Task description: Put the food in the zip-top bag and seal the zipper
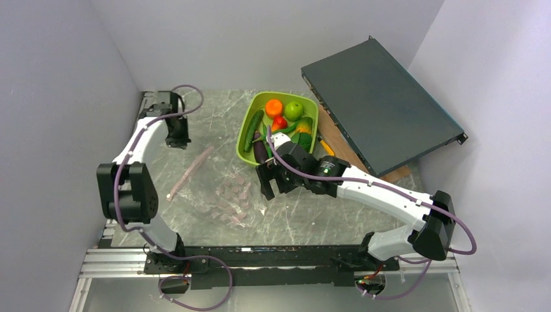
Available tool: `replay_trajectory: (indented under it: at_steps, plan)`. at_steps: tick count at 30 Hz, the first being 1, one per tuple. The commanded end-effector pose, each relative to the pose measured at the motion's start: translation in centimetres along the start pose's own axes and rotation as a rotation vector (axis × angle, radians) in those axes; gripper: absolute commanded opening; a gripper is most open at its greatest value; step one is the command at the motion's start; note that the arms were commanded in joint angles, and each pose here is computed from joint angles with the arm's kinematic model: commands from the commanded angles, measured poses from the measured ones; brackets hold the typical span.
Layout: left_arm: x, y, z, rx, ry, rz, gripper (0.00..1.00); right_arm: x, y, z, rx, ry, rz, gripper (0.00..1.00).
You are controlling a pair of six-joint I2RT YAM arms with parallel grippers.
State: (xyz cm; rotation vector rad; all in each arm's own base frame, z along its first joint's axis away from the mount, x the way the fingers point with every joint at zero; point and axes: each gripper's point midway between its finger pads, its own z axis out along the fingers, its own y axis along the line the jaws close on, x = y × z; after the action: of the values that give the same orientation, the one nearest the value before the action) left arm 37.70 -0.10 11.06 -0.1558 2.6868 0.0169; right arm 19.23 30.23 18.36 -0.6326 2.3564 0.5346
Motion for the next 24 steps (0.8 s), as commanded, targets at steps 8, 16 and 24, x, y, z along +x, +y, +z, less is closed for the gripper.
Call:
replay_trajectory:
  at_steps: [8,16,24]
  plan:
    - [0.4,-3.9,1.6,0.358,0.122,-0.062,0.56,-1.9,1.2,-0.5,-0.035,-0.06,0.005,1.0]
    - [2.5,-4.2,3.4,0.397,0.216,-0.027,0.84,-1.7,1.3,-0.3,-0.037,-0.053,0.006,1.0]
    - [4.2,-3.3,5.5,0.321,0.303,-0.009,0.76,-1.8,1.5,-0.4,-0.043,-0.056,0.011,1.0]
